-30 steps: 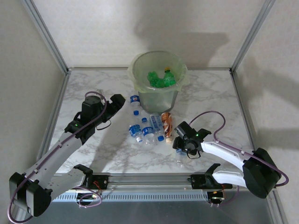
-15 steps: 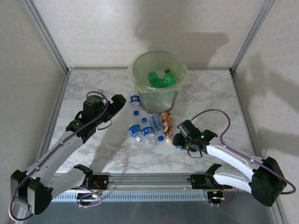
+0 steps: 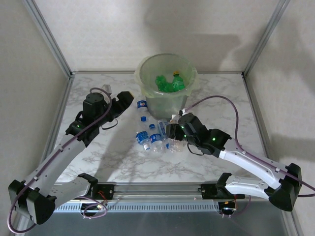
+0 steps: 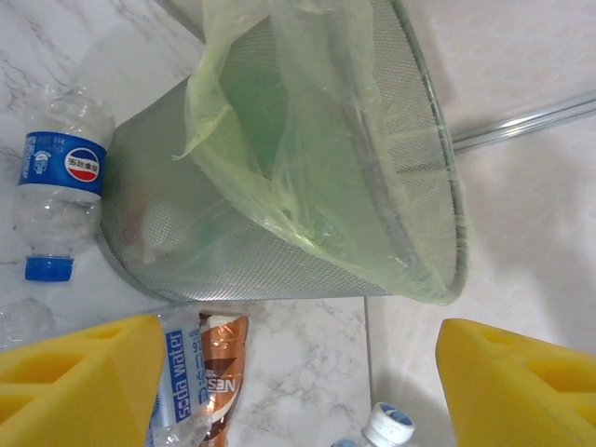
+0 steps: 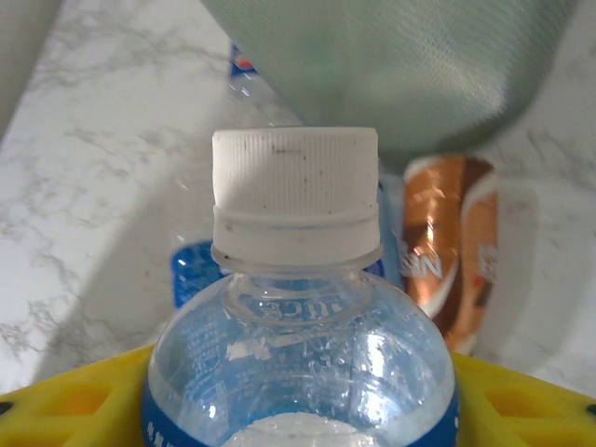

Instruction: Put the plastic bottles in the bin

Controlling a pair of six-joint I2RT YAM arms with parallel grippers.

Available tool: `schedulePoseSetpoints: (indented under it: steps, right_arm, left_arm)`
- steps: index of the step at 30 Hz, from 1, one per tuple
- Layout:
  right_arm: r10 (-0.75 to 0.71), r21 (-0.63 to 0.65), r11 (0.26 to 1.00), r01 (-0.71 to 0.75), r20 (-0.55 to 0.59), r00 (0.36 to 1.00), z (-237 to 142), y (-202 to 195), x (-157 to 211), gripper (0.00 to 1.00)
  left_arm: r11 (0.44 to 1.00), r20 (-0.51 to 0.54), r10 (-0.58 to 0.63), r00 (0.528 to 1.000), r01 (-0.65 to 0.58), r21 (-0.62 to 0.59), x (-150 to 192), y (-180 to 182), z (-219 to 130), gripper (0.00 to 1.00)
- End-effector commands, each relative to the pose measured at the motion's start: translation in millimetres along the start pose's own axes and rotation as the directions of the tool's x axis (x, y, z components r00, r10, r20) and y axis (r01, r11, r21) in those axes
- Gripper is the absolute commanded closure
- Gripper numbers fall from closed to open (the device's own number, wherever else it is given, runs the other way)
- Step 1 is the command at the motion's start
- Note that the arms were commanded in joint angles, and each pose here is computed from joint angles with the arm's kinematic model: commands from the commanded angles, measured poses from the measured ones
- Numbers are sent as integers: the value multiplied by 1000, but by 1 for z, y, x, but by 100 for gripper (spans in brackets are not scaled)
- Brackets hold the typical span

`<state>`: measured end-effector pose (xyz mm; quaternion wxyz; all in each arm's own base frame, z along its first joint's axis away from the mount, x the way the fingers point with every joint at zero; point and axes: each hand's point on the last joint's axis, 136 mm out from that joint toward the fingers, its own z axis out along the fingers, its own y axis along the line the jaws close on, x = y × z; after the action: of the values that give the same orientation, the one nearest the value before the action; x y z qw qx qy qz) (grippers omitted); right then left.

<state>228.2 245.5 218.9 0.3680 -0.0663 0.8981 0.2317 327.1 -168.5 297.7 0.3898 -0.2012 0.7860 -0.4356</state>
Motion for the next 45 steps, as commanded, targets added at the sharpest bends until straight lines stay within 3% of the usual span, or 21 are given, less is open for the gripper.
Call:
schedulePoseSetpoints:
  steps: [1, 5, 14, 22, 27, 34, 45]
  right_arm:
    - [-87, -61, 994, 95, 112, 990, -9, 27, -31, 38]
    - [-130, -103, 985, 142, 115, 985, -5, 42, -34, 38]
    - [-143, -128, 977, 170, 197, 970, -13, 68, -69, 38]
    - [-145, -136, 970, 203, 348, 926, -51, 97, -135, 34]
    - [-165, -17, 982, 188, 407, 898, -59, 98, -188, 34]
    - [-126, 85, 992, 99, 443, 887, -43, 73, -255, 34]
    - [-138, 190, 979, 70, 375, 917, 27, 29, -283, 34]
  left_arm:
    - [997, -32, 29, 999, -27, 75, 7, -18, -3, 25]
    - [992, -41, 41, 998, -36, 118, 9, -27, -7, 26]
    - [999, -42, 24, 999, -22, 43, 16, 0, 1, 28]
    - [999, -51, -10, 999, 8, -51, 25, 31, 9, 29]
    - [998, -50, -33, 998, 30, -60, 28, 38, 10, 29]
    - [997, -51, -38, 998, 34, -73, 29, 42, 8, 29]
    - [994, -59, -56, 997, 50, -100, 36, 53, 9, 29]
